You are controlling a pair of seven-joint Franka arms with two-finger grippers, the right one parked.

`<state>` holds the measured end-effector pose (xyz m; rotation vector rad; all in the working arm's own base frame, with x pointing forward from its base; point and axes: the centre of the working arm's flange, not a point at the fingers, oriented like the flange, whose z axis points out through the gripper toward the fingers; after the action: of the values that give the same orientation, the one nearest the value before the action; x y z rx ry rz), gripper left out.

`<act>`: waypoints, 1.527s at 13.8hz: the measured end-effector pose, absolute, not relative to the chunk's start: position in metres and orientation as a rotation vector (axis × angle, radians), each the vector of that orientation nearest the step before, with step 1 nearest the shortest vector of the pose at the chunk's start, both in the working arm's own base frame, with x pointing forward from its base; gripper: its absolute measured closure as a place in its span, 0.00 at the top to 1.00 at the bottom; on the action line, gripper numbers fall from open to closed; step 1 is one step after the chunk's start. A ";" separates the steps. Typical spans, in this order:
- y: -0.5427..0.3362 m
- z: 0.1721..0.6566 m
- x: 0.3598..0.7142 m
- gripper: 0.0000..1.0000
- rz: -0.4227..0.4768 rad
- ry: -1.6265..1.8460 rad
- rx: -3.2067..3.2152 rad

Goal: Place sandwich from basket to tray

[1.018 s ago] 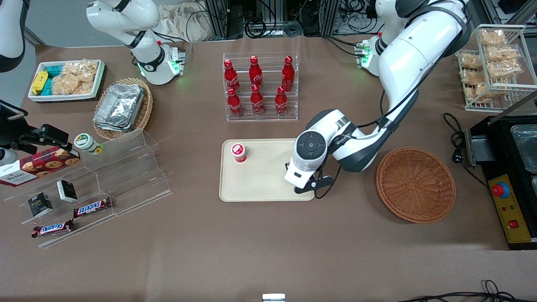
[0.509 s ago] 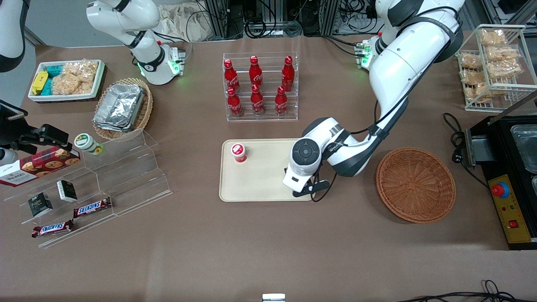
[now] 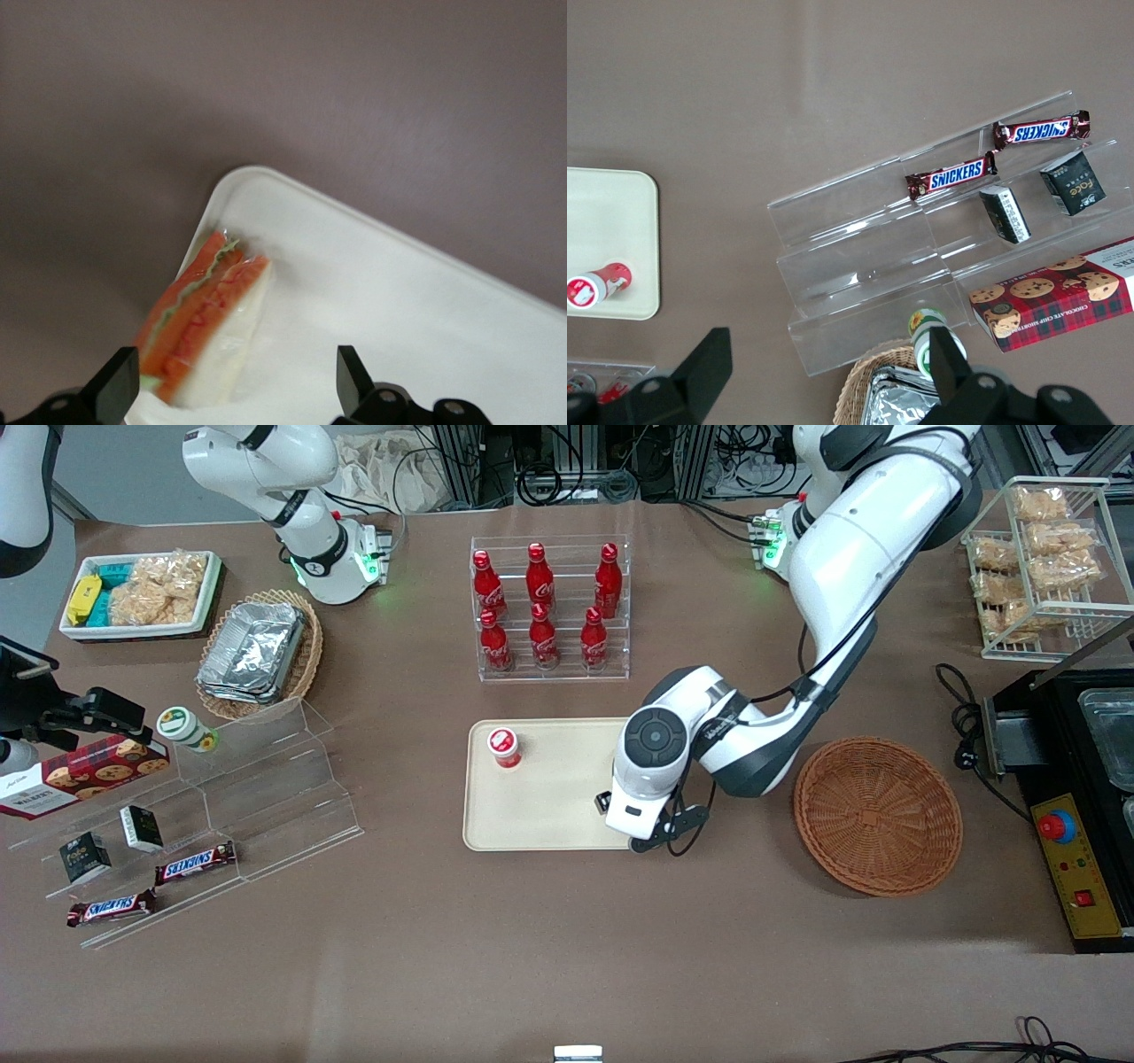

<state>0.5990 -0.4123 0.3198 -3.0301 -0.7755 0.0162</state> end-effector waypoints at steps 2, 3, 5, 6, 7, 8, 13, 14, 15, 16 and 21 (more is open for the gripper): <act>-0.390 0.370 0.609 1.00 -0.076 -0.881 -2.997; -0.374 0.395 0.614 1.00 -0.119 -0.924 -2.981; -0.338 0.439 0.624 1.00 -0.181 -1.017 -2.948; -0.319 0.456 0.629 1.00 -0.196 -1.069 -2.934; -0.301 0.471 0.634 1.00 -0.214 -1.115 -2.923; -0.285 0.484 0.638 1.00 -0.225 -1.144 -2.923; -0.217 0.518 0.646 1.00 -0.155 -1.031 -2.974; -0.197 0.523 0.649 1.00 -0.145 -0.993 -2.991; -0.177 0.527 0.651 1.00 -0.134 -0.949 -3.005; -0.160 0.533 0.650 1.00 -0.119 -0.898 -3.020; -0.098 0.563 0.619 1.00 -0.076 -0.540 -3.066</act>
<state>0.6190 -0.0977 0.5630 -3.0663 -0.5402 -0.0760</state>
